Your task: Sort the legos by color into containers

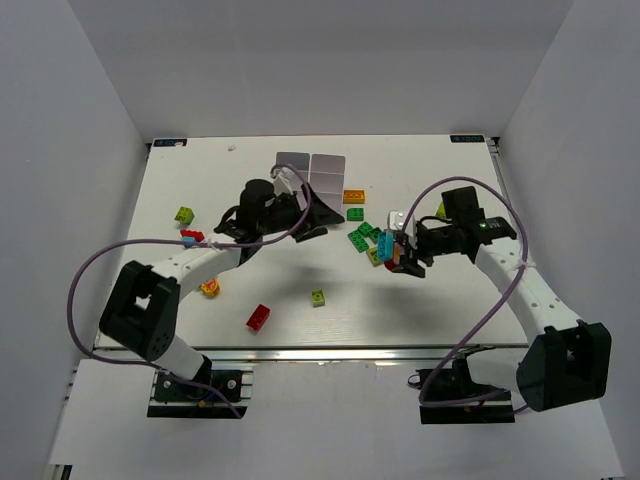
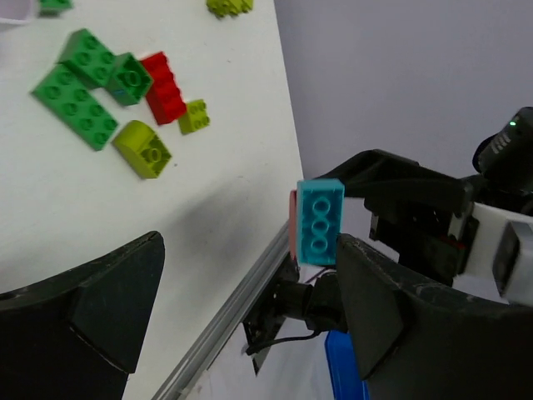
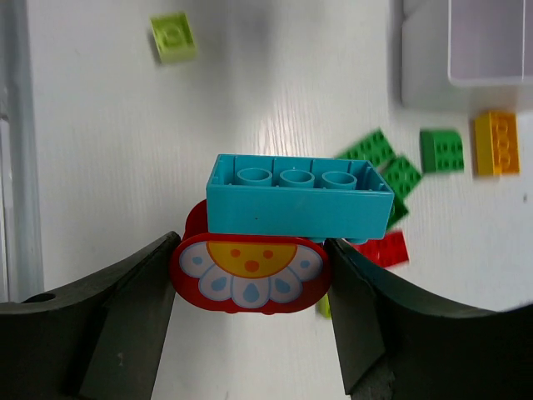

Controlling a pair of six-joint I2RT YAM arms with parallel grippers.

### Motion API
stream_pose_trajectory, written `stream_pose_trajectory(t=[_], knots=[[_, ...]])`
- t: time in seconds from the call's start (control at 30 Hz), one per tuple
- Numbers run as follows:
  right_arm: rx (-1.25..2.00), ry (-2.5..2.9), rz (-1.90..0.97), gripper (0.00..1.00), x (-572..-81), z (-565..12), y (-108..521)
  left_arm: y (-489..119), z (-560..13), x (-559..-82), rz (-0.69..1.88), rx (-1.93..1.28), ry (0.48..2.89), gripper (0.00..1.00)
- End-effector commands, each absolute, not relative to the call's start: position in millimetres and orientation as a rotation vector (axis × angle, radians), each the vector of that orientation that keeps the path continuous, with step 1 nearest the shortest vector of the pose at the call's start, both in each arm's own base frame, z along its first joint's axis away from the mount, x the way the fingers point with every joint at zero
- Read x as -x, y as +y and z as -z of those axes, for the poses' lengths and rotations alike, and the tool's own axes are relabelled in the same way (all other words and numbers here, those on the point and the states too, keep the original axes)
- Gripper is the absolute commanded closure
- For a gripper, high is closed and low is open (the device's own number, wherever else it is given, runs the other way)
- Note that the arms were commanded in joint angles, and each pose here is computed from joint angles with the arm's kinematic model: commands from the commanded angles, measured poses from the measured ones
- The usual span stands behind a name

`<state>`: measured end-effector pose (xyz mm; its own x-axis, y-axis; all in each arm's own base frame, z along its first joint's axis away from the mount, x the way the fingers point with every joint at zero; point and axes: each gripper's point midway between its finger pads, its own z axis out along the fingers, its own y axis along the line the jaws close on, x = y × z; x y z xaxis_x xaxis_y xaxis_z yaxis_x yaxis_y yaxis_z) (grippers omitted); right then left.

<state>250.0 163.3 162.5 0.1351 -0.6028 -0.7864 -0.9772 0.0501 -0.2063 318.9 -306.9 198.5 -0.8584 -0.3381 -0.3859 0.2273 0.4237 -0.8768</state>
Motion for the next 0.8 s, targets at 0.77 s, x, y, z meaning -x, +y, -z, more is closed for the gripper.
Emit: stream_pose_trajectory(t=[0.77], knots=[[1.506, 1.47, -0.627, 0.94, -271.6, -217.8, 242.5, -377.1, -225.2, -300.9, 1.612, -0.137, 2.131, 0.21]])
